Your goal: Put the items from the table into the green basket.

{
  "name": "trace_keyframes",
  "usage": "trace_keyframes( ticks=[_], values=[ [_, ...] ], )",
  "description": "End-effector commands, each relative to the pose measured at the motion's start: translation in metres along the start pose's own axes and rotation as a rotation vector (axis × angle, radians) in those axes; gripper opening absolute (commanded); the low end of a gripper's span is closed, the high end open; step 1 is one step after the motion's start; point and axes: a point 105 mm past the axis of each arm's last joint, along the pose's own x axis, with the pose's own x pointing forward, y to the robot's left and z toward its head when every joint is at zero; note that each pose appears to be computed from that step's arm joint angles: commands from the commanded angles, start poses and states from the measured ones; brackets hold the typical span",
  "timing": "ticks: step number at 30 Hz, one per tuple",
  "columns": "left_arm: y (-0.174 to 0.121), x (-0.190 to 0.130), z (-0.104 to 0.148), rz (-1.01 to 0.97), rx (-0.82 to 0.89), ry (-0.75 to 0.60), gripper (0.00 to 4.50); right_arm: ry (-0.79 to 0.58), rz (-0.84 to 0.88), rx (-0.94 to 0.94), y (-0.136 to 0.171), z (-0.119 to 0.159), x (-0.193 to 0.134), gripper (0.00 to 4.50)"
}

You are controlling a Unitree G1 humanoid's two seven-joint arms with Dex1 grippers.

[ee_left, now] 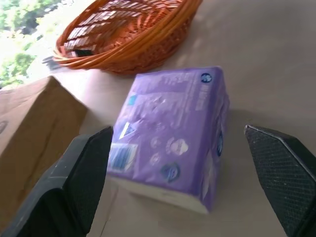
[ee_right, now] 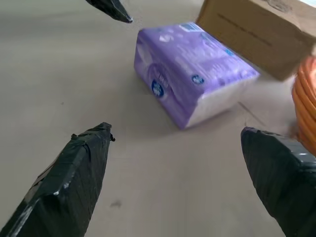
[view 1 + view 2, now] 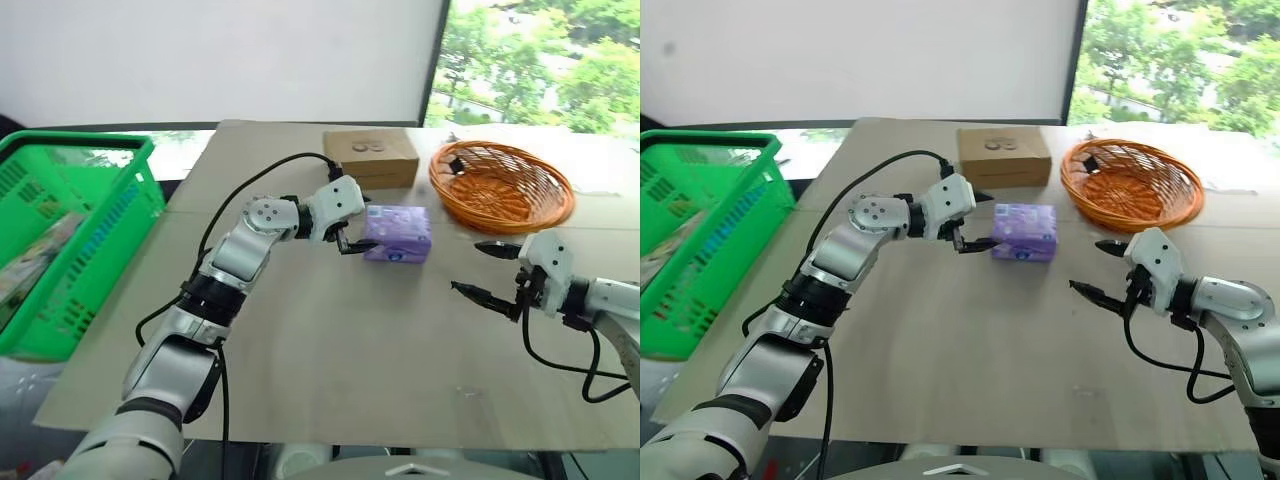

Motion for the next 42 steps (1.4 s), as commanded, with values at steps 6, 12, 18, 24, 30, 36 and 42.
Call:
trace_keyframes(
  ticks=[6, 12, 18, 24, 30, 36, 42],
  values=[
    [0.019, 0.021, -0.016, -0.004, 0.147, 0.132, 4.43, -0.073, -0.137, 0.006, 0.015, 0.026, -0.018, 4.50],
    [0.007, 0.033, -0.039, -0.091, 0.180, 0.240, 4.43, -0.047, -0.191, 0.001, 0.012, 0.023, -0.025, 4.50],
    [0.006, 0.037, -0.064, -0.037, 0.175, 0.352, 4.43, -0.045, -0.183, 0.001, 0.010, 0.024, -0.025, 4.50],
    [0.003, 0.038, -0.074, -0.012, 0.129, 0.376, 2.27, -0.034, -0.123, 0.034, 0.013, 0.025, -0.020, 4.50],
    [0.000, 0.041, -0.070, 0.023, 0.121, 0.341, 0.91, -0.044, -0.074, 0.025, 0.008, 0.029, -0.011, 4.50],
    [0.045, 0.018, -0.021, 0.276, 0.025, 0.132, 0.91, -0.175, 0.049, 0.069, 0.016, 0.058, 0.002, 4.50],
    [0.101, -0.066, 0.017, 0.582, 0.041, 0.109, 0.91, -0.318, 0.231, 0.108, 0.032, 0.094, 0.015, 4.50]
  ],
)
